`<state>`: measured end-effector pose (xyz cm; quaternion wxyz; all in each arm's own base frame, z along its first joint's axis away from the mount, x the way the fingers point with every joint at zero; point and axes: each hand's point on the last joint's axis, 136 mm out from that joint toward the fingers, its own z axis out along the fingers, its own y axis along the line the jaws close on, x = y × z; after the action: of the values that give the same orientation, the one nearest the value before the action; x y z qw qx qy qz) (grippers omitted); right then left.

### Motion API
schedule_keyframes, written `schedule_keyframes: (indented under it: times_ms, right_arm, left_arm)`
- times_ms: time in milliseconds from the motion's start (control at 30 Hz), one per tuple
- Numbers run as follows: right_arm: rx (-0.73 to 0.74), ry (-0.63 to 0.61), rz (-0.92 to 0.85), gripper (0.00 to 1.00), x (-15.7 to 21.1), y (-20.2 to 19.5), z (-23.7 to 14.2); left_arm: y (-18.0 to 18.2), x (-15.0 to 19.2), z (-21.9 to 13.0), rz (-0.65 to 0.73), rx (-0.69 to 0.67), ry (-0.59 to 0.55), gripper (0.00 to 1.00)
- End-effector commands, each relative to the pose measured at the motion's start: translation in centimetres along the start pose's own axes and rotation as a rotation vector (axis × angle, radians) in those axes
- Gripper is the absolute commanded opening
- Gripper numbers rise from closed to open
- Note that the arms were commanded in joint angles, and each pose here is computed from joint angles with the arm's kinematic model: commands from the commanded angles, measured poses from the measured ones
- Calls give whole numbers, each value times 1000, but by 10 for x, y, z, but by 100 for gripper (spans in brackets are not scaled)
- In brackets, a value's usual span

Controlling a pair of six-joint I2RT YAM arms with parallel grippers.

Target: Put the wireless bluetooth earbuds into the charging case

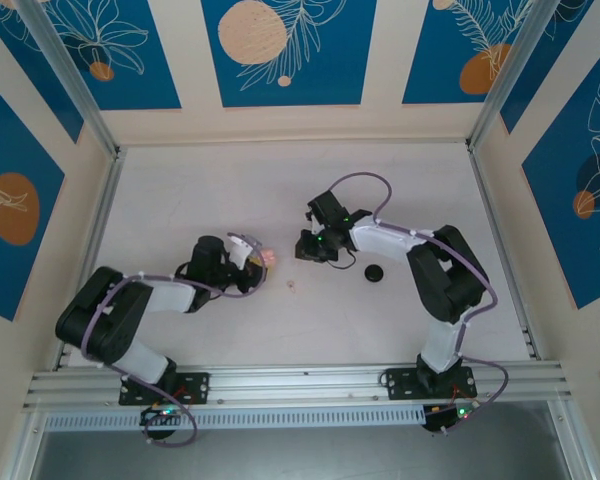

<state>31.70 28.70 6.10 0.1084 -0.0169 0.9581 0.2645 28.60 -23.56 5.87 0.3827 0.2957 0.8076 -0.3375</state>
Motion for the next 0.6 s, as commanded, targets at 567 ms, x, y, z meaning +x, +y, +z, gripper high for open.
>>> schedule_keyframes:
  times_ms: [567]
  right_arm:
    - [-163,-248,-235,16,-11,54,-38]
  left_arm:
    - [-42,-33,15,167,255,-177,16]
